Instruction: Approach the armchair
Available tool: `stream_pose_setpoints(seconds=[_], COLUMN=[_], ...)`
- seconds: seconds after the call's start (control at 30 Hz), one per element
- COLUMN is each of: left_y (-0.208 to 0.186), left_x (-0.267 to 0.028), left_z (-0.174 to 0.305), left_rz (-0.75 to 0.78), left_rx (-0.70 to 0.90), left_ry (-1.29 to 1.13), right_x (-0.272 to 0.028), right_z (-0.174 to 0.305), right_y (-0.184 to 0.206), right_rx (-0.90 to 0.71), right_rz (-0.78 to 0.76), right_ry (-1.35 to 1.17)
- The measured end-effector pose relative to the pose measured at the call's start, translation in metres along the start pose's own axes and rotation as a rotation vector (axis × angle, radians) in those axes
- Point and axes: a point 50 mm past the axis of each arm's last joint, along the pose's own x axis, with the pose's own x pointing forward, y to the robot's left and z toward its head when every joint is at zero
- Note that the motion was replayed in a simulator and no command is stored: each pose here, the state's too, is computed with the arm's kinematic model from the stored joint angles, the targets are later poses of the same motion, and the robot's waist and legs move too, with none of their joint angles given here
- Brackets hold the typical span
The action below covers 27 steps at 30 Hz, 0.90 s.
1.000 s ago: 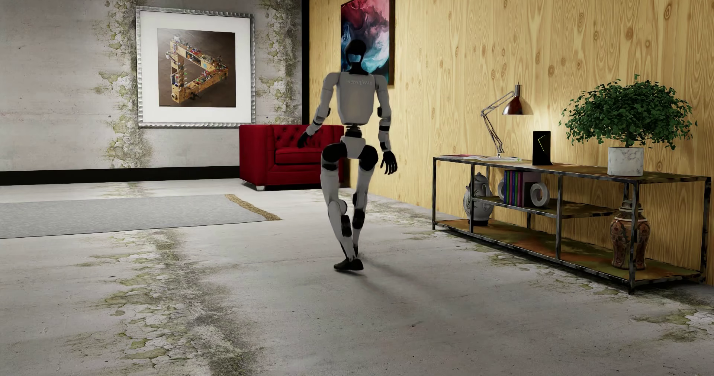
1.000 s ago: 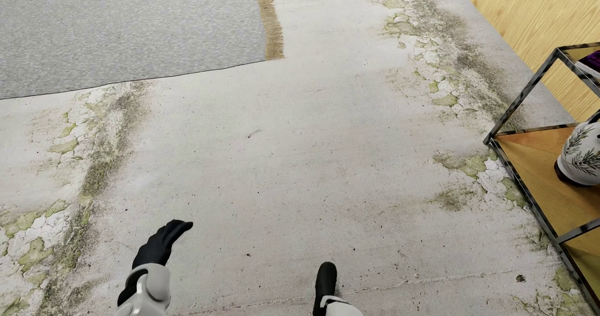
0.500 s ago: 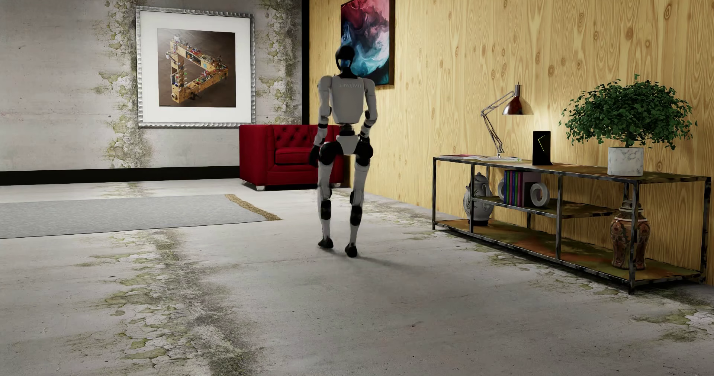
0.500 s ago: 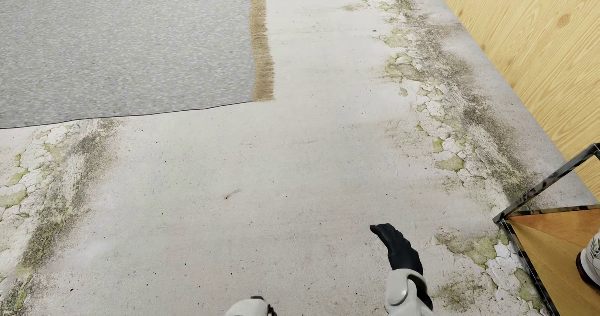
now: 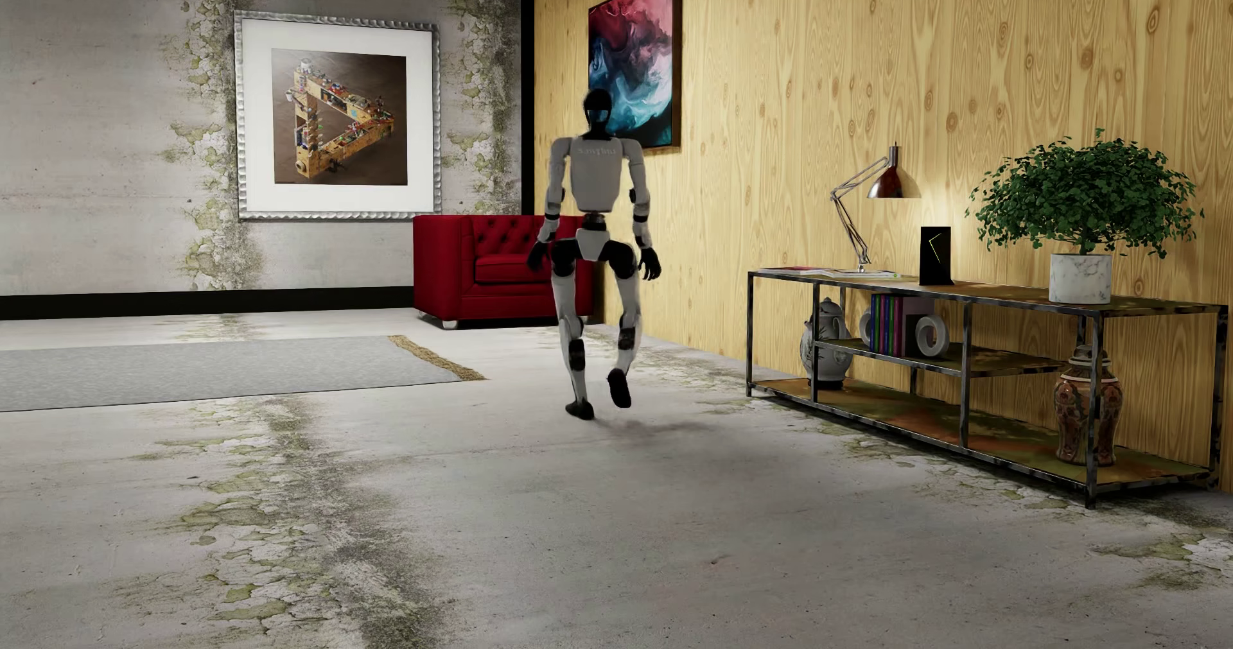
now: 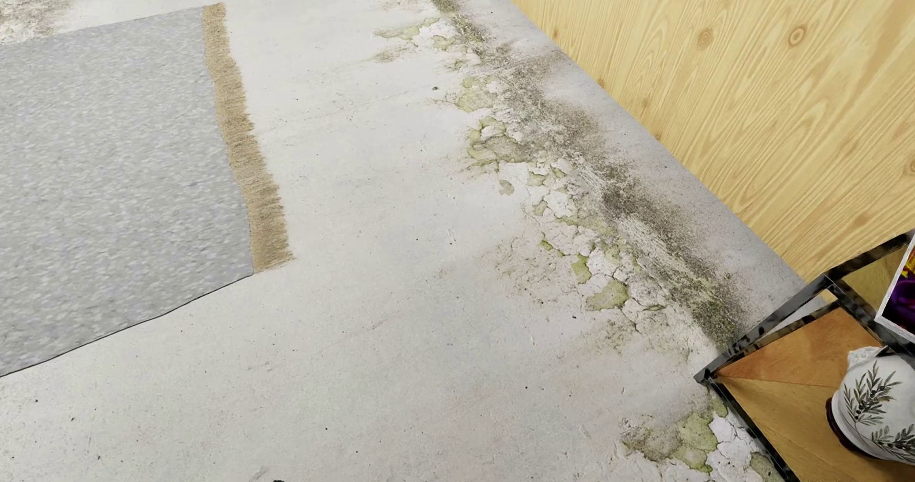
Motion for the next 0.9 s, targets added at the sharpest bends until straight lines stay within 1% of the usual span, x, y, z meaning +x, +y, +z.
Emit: stream_pose_setpoints(seconds=[0.07,0.1,0.13,0.17,0.27,0.3,0.37,0.4,0.43,0.47,0.5,0.53,0.57,0.6,0.67,0.7,0.77,0.8,0.83,0.9], left_y=[0.029,0.042,0.054,0.065,0.083,0.086,0.074,0.060,0.044,0.028,0.015,0.005,-0.005,-0.018,-0.039,-0.049,-0.068,-0.075,-0.080,-0.082], left_x=[0.004,0.004,0.003,0.003,0.000,0.000,0.000,0.000,0.002,0.003,0.002,0.000,-0.004,-0.010,-0.021,-0.025,-0.032,-0.035,-0.038,-0.040], left_z=[0.020,0.030,0.039,0.046,0.064,0.063,0.043,0.033,0.032,0.033,0.031,0.025,0.015,0.005,-0.015,-0.023,-0.039,-0.045,-0.051,-0.060], left_rz=[0.095,0.138,0.177,0.208,0.259,0.267,0.259,0.222,0.144,0.035,-0.062,-0.115,-0.132,-0.135,-0.160,-0.200,-0.300,-0.339,-0.368,-0.396], left_rx=[0.003,0.011,0.015,0.018,0.008,-0.010,-0.041,-0.014,0.057,0.162,0.257,0.272,0.229,0.187,0.169,0.182,0.225,0.247,0.275,0.306], left_ry=[-0.105,-0.162,-0.209,-0.241,-0.303,-0.295,-0.216,-0.168,-0.150,-0.160,-0.172,-0.163,-0.136,-0.106,-0.052,-0.023,0.031,0.050,0.065,0.089], right_x=[-0.004,-0.007,-0.009,-0.011,-0.017,-0.017,-0.017,-0.016,-0.015,-0.013,-0.011,-0.007,-0.004,-0.001,-0.004,-0.009,-0.020,-0.025,-0.028,-0.028], right_z=[-0.026,-0.035,-0.042,-0.045,-0.043,-0.036,-0.023,-0.016,-0.008,0.001,0.013,0.025,0.032,0.044,0.064,0.071,0.084,0.090,0.094,0.097], right_y=[-0.003,-0.001,0.005,0.015,0.050,0.055,0.060,0.059,0.053,0.044,0.033,0.018,0.002,-0.019,-0.062,-0.082,-0.113,-0.123,-0.128,-0.125], right_rx=[0.209,0.246,0.251,0.245,0.193,0.178,0.147,0.139,0.165,0.189,0.184,0.157,0.121,0.123,0.218,0.273,0.318,0.324,0.331,0.355], right_rz=[-0.160,-0.201,-0.204,-0.159,0.106,0.164,0.181,0.155,0.113,0.065,0.018,-0.022,-0.065,-0.120,-0.273,-0.365,-0.505,-0.545,-0.554,-0.536], right_ry=[0.099,0.136,0.165,0.180,0.173,0.163,0.162,0.160,0.149,0.116,0.057,0.001,-0.044,-0.089,-0.194,-0.253,-0.355,-0.397,-0.420,-0.423])
